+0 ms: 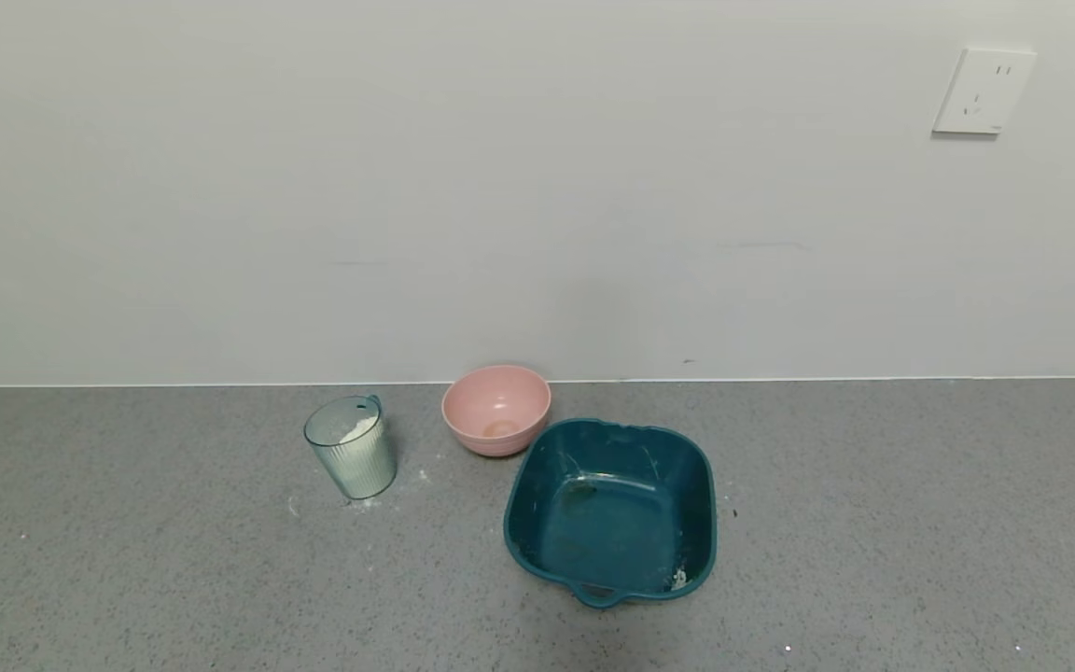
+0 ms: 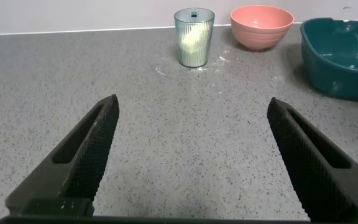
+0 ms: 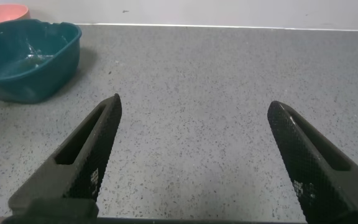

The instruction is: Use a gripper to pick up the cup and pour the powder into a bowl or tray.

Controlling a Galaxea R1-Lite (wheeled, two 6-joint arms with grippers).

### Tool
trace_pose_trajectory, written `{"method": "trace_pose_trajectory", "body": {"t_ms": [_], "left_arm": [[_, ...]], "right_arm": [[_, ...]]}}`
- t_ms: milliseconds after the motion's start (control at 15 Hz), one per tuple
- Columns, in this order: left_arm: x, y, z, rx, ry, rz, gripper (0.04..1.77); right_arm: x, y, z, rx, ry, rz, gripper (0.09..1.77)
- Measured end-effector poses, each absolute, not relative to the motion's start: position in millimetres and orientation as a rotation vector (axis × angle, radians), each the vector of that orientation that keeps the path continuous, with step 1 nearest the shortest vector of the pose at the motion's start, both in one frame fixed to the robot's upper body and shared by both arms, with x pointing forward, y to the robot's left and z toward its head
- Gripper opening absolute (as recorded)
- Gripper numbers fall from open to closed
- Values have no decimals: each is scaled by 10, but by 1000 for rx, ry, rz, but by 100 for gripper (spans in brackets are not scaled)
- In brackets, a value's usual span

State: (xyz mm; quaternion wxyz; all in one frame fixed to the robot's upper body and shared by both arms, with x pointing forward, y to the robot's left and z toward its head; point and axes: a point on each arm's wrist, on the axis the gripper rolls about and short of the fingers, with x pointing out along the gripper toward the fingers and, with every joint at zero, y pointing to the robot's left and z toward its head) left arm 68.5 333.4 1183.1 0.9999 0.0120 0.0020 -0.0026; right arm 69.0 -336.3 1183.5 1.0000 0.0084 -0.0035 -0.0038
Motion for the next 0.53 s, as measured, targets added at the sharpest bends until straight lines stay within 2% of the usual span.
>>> {"method": "trace_pose_trajectory", "body": {"t_ms": [267,533], "left_arm": [[675,3329,11872,35,16,-28,172],[603,3325,12290,20,4,-47,172]], "right_arm": [[690,-3363,11836,16,-8,-8,171],[690,-3363,11835,17,-7,-8,171]]}}
